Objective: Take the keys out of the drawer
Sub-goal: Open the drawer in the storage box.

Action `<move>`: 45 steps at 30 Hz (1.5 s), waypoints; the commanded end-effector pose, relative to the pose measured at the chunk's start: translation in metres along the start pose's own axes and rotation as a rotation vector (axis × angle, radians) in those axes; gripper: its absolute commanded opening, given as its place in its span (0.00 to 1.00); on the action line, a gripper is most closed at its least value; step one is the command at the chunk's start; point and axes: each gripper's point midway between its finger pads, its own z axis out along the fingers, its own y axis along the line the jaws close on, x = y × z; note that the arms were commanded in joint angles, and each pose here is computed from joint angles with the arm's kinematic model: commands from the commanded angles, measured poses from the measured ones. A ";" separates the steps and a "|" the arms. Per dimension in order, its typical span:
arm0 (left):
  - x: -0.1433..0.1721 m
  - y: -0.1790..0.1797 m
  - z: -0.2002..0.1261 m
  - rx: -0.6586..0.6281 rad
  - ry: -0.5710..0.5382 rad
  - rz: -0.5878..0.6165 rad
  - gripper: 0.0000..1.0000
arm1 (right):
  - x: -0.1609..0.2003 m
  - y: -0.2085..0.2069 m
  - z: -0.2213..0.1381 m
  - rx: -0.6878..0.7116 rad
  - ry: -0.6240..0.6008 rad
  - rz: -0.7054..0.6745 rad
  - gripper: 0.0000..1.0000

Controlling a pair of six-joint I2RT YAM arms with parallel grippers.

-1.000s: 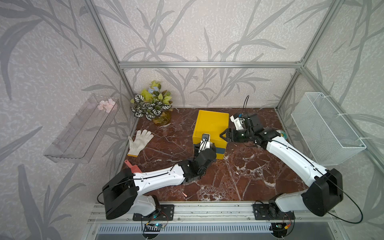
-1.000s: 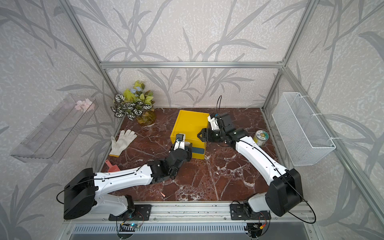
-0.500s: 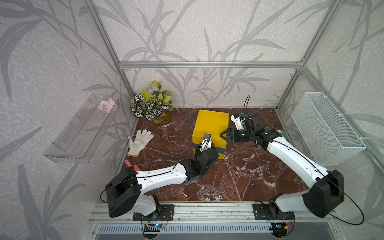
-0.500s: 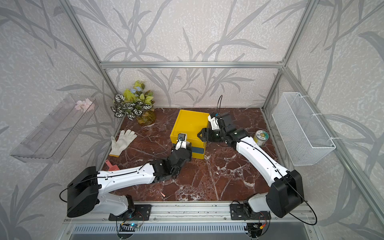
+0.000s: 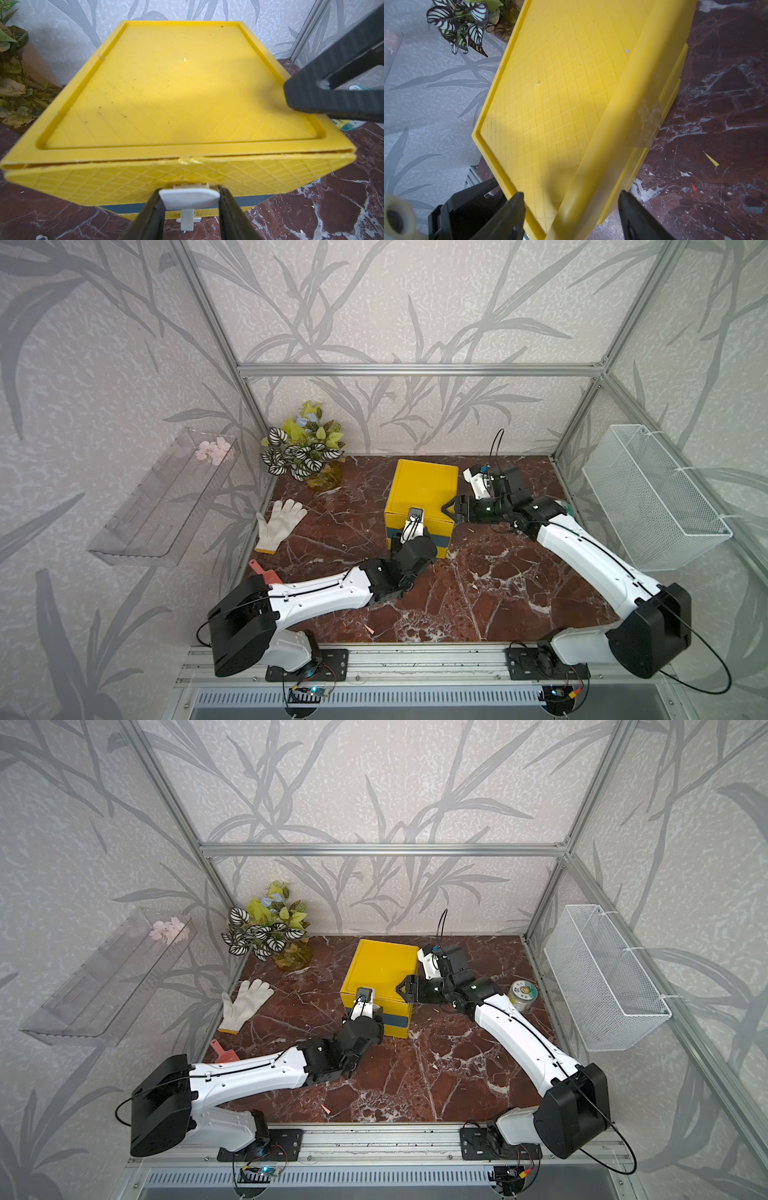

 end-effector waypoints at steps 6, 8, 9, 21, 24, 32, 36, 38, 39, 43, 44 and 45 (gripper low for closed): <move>0.002 -0.002 -0.020 0.034 -0.004 -0.017 0.42 | -0.005 -0.002 -0.009 0.022 -0.039 -0.011 0.76; 0.005 -0.001 -0.025 0.034 -0.002 -0.020 0.41 | -0.007 -0.004 -0.009 0.031 -0.043 -0.012 0.76; 0.006 -0.001 -0.027 0.035 -0.003 -0.024 0.41 | -0.008 -0.004 -0.008 0.034 -0.046 -0.011 0.76; 0.022 -0.008 -0.054 0.067 -0.017 -0.008 0.42 | -0.029 -0.011 0.001 0.093 -0.081 -0.011 0.76; 0.023 -0.011 -0.060 0.072 -0.028 0.001 0.42 | -0.033 -0.010 0.002 0.092 -0.087 -0.016 0.76; 0.026 -0.011 -0.074 0.072 -0.047 -0.001 0.42 | -0.035 -0.009 0.004 0.092 -0.074 -0.020 0.76; 0.025 -0.013 -0.082 0.082 -0.064 -0.002 0.42 | -0.035 -0.008 0.000 0.094 -0.078 -0.025 0.76; 0.026 -0.016 -0.086 0.094 -0.066 0.000 0.42 | -0.034 -0.009 -0.002 0.101 -0.081 -0.028 0.76; 0.027 -0.017 -0.088 0.096 -0.066 0.003 0.42 | -0.034 -0.009 -0.002 0.105 -0.083 -0.029 0.76; 0.032 -0.017 -0.092 0.093 -0.064 0.012 0.42 | -0.031 -0.011 -0.004 0.109 -0.082 -0.026 0.76; 0.033 -0.017 -0.093 0.093 -0.063 0.013 0.42 | -0.030 -0.011 -0.005 0.108 -0.084 -0.024 0.76; 0.033 -0.017 -0.094 0.094 -0.064 0.015 0.43 | -0.028 -0.011 -0.005 0.107 -0.082 -0.022 0.76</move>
